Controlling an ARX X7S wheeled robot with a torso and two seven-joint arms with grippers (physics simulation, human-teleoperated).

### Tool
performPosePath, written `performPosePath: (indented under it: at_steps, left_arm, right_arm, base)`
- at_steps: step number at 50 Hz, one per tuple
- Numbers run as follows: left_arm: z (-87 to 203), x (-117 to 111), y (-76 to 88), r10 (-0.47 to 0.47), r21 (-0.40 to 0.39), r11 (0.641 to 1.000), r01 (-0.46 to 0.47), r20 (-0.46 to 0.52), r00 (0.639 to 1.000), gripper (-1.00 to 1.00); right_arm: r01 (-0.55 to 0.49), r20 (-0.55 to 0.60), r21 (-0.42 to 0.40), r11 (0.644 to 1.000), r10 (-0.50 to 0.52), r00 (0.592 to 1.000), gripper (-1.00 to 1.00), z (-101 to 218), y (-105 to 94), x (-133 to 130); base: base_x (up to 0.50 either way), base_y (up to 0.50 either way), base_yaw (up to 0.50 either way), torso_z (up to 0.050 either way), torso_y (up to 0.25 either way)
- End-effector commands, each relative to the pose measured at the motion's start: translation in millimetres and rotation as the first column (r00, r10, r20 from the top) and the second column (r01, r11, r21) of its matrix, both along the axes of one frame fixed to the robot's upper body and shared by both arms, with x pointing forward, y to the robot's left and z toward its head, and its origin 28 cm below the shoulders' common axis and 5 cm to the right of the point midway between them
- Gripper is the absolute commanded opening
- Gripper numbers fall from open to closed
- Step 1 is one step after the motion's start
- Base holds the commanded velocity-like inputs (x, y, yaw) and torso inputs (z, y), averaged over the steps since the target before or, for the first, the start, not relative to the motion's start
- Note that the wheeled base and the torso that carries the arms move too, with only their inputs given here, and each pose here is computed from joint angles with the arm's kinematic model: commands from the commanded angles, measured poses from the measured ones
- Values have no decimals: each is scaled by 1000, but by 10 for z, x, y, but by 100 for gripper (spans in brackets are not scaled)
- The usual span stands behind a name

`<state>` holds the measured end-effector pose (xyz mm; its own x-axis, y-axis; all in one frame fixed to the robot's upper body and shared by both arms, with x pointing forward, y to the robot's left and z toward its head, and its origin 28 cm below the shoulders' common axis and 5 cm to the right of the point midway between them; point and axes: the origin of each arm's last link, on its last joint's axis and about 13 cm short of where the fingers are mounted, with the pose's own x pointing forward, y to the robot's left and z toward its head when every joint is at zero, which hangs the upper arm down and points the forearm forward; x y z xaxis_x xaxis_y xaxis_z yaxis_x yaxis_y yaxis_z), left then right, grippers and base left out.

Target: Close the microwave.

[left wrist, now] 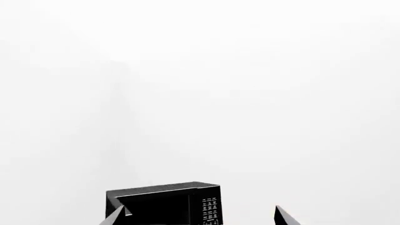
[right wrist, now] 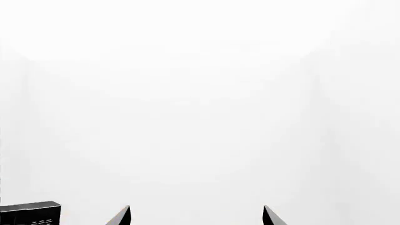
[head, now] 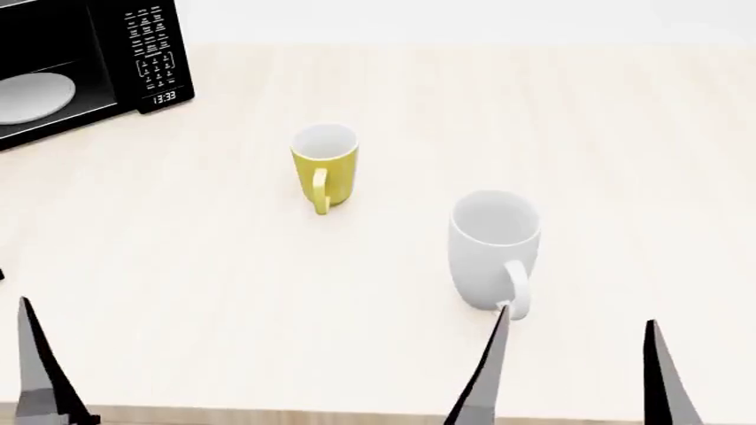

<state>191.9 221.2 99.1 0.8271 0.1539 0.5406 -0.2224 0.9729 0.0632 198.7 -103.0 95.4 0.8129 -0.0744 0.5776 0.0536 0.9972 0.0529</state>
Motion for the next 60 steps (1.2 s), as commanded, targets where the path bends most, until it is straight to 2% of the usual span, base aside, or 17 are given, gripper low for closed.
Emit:
performPosePath:
  at_steps: [1,15,16,60]
  left_arm:
    - [381,-196,61,84,6,996,-88,225,971,100]
    - [364,-196,40,71,17,997,-77,212,975,100]
    - [359,-192,39,69,18,997,-75,209,975,100]
    - [342,-200,18,56,17,998,-61,202,978,100]
  right_arm:
    - [41,295,-7,999,-37,955,100,352,-37,-167]
    - [59,288,-27,998,-49,956,100,346,-24,-174]
    - [83,295,-57,995,-62,953,100,348,-16,-174]
    - [58,279,-61,996,-39,960,100,298,2,-174]
  base:
    - [0,0,0,0,0]
    - [1,27,0,0,0]
    - [74,500,0,0,0]
    - [85,500,0,0,0]
